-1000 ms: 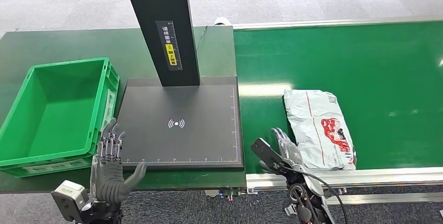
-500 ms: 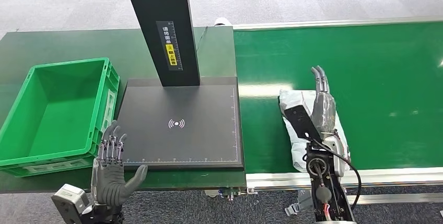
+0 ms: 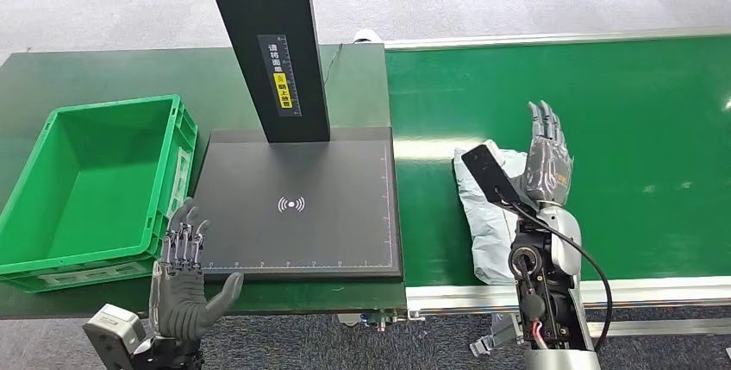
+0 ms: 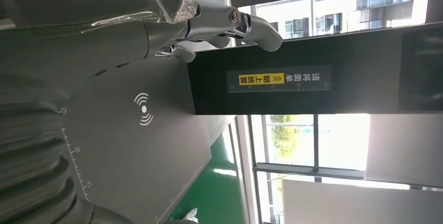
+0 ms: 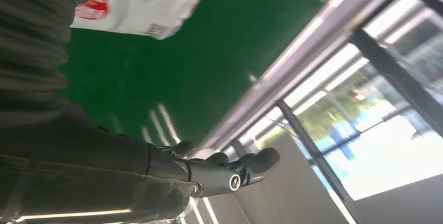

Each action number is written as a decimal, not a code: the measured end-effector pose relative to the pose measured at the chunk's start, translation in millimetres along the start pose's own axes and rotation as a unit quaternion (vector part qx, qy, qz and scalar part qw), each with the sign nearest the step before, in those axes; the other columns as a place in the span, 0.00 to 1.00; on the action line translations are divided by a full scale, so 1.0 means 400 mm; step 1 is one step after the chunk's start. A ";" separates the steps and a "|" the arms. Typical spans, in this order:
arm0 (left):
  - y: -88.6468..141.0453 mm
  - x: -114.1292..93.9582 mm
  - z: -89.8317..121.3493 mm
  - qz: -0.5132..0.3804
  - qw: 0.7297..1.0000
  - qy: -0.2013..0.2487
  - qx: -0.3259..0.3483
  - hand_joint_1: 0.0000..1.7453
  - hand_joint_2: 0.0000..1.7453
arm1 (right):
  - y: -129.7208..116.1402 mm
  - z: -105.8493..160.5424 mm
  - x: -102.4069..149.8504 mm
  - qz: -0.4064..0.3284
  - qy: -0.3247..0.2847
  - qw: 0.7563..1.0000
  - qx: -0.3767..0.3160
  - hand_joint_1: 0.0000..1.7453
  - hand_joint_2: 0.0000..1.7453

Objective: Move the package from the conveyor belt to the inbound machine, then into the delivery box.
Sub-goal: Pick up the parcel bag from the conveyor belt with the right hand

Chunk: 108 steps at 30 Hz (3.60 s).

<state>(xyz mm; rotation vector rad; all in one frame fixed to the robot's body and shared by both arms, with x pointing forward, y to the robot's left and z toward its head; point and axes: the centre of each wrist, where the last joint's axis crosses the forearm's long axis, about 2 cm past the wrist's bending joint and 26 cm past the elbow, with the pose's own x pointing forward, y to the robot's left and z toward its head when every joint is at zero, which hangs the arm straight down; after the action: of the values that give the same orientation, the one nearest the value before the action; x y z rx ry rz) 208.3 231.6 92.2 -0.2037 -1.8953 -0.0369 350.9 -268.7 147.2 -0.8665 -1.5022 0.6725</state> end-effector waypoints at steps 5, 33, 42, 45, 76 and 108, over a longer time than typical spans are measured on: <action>-0.002 -0.001 0.004 -0.006 1.000 0.008 0.002 0.00 1.00 | 0.051 0.002 -0.037 0.084 0.069 0.986 0.128 0.00 1.00; 0.008 -0.021 -0.010 -0.008 1.000 0.018 0.012 0.00 1.00 | 0.215 0.038 -0.102 0.102 0.078 0.912 0.389 1.00 1.00; 0.008 -0.025 -0.007 -0.008 1.000 0.022 0.012 0.00 1.00 | 0.221 0.034 -0.097 0.110 0.079 0.908 0.397 1.00 1.00; 0.008 -0.025 -0.007 -0.008 1.000 0.022 0.012 0.00 1.00 | 0.224 0.036 -0.098 0.110 0.080 0.906 0.402 1.00 1.00; 0.013 -0.026 0.027 -0.005 0.999 0.030 0.010 0.00 1.00 | 0.210 0.027 -0.032 0.062 -0.036 0.918 0.389 0.00 1.00; -0.003 -0.033 -0.012 0.003 1.000 0.028 0.013 0.00 1.00 | 0.201 -0.025 -0.051 0.266 -0.078 0.754 0.595 0.98 1.00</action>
<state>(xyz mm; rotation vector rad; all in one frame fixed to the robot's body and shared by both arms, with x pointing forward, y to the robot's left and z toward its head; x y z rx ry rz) 216.7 228.2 81.3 -0.1883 -1.8387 -0.0129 371.9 -241.9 71.1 -0.1800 -0.6247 1.8788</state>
